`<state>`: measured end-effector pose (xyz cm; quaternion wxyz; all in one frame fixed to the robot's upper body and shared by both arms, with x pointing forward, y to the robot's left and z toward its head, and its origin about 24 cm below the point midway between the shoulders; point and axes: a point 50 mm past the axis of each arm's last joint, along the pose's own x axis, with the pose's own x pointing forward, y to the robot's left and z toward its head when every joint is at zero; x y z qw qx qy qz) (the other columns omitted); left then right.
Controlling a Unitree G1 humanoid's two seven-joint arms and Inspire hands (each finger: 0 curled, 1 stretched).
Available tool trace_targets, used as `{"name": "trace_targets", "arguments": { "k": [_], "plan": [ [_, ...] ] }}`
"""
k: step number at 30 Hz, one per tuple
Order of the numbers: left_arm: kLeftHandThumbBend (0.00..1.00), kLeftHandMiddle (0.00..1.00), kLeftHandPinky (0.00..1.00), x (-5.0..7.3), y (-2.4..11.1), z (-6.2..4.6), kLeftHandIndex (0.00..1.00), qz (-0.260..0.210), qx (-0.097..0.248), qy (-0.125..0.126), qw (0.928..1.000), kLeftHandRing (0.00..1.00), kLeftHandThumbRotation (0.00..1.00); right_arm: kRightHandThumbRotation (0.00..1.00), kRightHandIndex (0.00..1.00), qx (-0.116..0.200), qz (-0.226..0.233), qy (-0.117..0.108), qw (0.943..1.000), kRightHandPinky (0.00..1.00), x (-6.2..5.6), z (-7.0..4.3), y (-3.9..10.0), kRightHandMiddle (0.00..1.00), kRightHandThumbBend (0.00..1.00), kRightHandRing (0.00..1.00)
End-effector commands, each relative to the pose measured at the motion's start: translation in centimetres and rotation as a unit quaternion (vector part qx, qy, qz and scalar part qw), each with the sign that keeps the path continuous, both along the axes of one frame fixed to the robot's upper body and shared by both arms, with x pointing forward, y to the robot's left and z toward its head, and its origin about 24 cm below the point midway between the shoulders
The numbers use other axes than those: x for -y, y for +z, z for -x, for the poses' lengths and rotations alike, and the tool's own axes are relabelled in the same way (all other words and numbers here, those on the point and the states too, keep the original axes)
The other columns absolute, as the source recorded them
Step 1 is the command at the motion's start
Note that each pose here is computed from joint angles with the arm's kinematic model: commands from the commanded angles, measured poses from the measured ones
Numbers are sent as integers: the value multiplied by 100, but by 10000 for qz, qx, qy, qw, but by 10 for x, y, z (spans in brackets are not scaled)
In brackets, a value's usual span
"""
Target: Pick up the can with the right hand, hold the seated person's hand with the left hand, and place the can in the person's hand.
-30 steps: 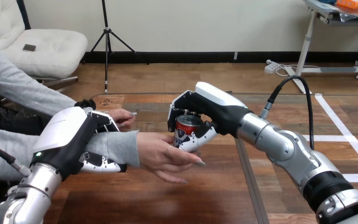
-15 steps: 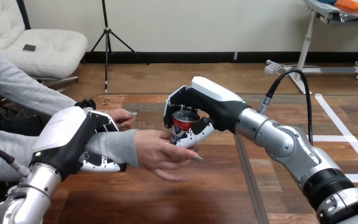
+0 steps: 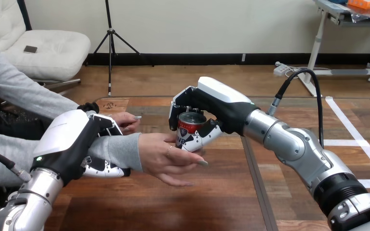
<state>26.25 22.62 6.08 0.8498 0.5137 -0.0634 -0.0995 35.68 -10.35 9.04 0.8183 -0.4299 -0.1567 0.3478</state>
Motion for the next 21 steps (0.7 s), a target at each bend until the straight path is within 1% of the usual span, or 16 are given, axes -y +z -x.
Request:
{"name": "trace_targets", "arguments": {
  "k": [1, 5, 9, 12, 15, 17, 18, 21],
  "plan": [
    [73, 41, 31, 10, 38, -18, 44, 191, 837, -219, 9961, 36, 0, 0, 42, 610, -382, 234, 9971, 26, -14, -6, 38, 36, 68, 30],
    [73, 41, 31, 10, 38, -18, 44, 204, 818, -196, 9962, 36, 0, 0, 42, 609, -450, 207, 9969, 28, -12, -6, 37, 38, 69, 32],
    [73, 41, 31, 10, 38, -18, 44, 167, 834, -197, 9962, 36, 0, 0, 43, 542, -349, 113, 9979, 30, -11, -7, 36, 39, 71, 34],
    [73, 41, 31, 11, 38, -18, 44, 161, 841, -198, 9961, 36, 0, 2, 45, 491, -289, 57, 9984, 31, -10, -8, 35, 41, 73, 36],
    [73, 41, 31, 11, 38, -18, 44, 180, 827, -193, 9962, 36, 0, 9, 47, 467, -281, 25, 9985, 32, -9, -8, 35, 42, 77, 38],
    [73, 41, 31, 11, 38, -18, 44, 186, 830, -195, 9962, 36, 0, 16, 48, 457, -285, 13, 9985, 33, -8, -8, 35, 43, 79, 39],
    [73, 41, 31, 11, 38, -18, 44, 189, 835, -196, 9961, 36, 0, 17, 48, 450, -301, 4, 9985, 33, -8, -8, 35, 43, 80, 39],
    [73, 41, 31, 11, 38, -18, 44, 188, 835, -200, 9961, 36, 0, 26, 50, 442, -318, -17, 9985, 34, -7, -7, 35, 44, 83, 40]
  ]
}}
